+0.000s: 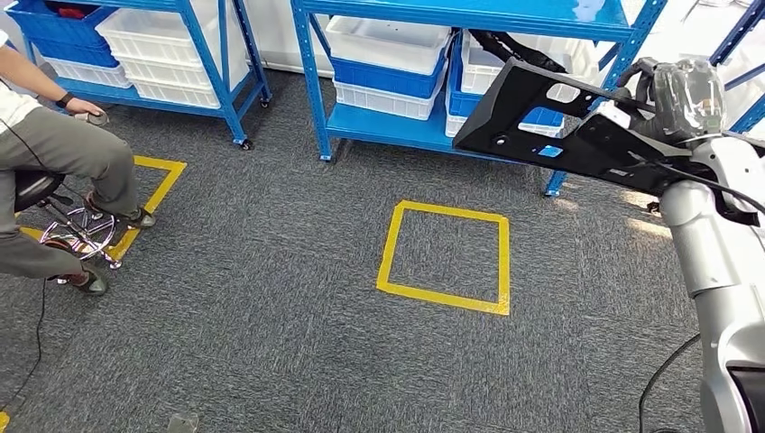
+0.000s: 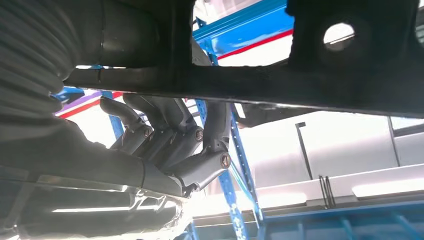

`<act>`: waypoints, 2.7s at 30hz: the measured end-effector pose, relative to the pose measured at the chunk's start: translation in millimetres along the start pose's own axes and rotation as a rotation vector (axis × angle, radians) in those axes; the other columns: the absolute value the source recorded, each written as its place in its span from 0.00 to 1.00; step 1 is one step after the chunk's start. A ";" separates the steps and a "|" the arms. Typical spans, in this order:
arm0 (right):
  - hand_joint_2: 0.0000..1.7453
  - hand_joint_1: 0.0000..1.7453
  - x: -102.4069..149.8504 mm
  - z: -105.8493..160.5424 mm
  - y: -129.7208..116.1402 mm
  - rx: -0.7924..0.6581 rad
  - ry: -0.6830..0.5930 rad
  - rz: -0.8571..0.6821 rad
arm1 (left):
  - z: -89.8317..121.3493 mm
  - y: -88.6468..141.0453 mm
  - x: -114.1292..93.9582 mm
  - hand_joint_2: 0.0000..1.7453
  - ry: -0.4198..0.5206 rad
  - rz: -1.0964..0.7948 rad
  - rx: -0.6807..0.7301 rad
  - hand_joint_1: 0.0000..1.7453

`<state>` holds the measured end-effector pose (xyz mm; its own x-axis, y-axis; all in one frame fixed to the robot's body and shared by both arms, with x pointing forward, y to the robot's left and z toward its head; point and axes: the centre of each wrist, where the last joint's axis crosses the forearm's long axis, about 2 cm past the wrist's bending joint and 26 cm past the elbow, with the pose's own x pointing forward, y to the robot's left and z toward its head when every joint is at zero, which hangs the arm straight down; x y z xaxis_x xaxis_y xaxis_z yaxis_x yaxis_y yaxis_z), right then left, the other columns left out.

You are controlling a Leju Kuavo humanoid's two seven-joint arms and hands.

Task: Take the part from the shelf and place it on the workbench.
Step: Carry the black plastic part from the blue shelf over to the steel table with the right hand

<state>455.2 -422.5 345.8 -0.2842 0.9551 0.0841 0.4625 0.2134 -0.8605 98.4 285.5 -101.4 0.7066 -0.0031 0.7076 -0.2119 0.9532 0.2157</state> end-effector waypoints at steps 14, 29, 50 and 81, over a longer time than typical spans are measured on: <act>1.00 0.99 -0.5 -0.2 4.6 0.007 0.000 -0.034 | 7.6 -1.9 -10.0 1.00 0.024 0.007 0.002 0.00; 1.00 0.99 1.4 -2.1 4.4 -0.002 0.001 -0.068 | 8.4 1.5 -12.8 1.00 0.021 0.005 0.008 0.00; 1.00 0.99 3.6 -7.4 -0.1 -0.002 -0.004 -0.055 | 10.2 0.1 -14.7 1.00 0.027 0.018 0.014 0.00; 1.00 0.99 12.3 -16.4 -1.3 0.002 -0.049 0.005 | 15.0 -1.2 -20.5 1.00 0.058 -0.002 0.007 0.00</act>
<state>464.9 -407.7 356.2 -0.3229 0.9448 0.0554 0.4622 0.2085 -0.8619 74.0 279.8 -106.1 0.7448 0.0127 0.6672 -0.2149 0.9511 0.2217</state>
